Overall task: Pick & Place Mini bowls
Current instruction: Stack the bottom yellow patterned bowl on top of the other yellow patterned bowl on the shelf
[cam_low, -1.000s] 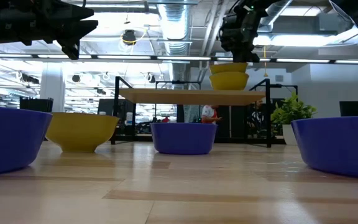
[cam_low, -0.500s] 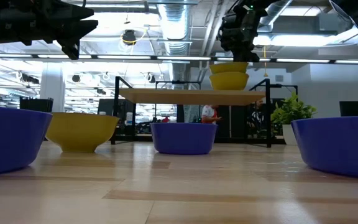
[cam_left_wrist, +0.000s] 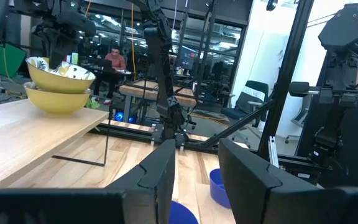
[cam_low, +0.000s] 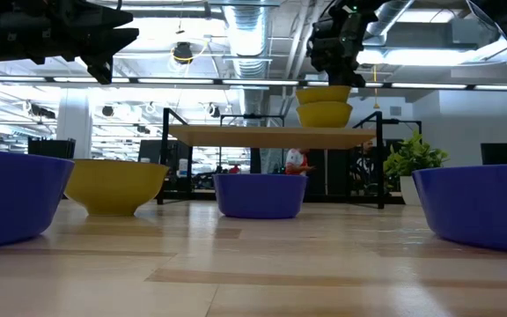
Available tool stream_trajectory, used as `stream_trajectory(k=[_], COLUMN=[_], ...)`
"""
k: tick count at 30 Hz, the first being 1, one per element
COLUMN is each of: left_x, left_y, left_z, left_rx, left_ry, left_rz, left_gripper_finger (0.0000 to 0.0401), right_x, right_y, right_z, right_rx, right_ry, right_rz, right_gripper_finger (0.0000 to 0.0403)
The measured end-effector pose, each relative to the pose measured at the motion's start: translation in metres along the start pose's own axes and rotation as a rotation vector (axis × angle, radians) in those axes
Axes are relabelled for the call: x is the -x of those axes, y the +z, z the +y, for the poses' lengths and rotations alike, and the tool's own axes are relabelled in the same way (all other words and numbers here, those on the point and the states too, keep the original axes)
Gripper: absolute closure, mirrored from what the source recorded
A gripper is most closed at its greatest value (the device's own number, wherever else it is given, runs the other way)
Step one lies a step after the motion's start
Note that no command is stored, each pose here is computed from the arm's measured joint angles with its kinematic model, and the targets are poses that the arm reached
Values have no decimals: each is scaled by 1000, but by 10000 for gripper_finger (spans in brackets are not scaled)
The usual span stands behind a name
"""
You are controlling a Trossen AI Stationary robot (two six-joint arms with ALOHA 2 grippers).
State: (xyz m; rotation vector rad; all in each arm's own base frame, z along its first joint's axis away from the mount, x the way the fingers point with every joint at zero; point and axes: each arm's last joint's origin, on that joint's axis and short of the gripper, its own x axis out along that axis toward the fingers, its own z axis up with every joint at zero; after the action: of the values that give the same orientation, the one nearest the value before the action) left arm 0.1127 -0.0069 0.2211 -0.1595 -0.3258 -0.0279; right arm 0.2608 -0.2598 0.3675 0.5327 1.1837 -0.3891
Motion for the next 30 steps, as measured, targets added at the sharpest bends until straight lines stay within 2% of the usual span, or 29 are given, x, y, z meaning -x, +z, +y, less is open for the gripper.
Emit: stream_trajectory(k=[30], left_x=[0], left_y=[1], left_z=[0], left_rx=[1], left_ry=[-1], left_rz=[-9], left_gripper_finger=[279], right_x=[2], right_y=[-1], right_z=[1], right_rx=[10], right_ry=[-1], right_rz=[-5], right_gripper_finger=[278])
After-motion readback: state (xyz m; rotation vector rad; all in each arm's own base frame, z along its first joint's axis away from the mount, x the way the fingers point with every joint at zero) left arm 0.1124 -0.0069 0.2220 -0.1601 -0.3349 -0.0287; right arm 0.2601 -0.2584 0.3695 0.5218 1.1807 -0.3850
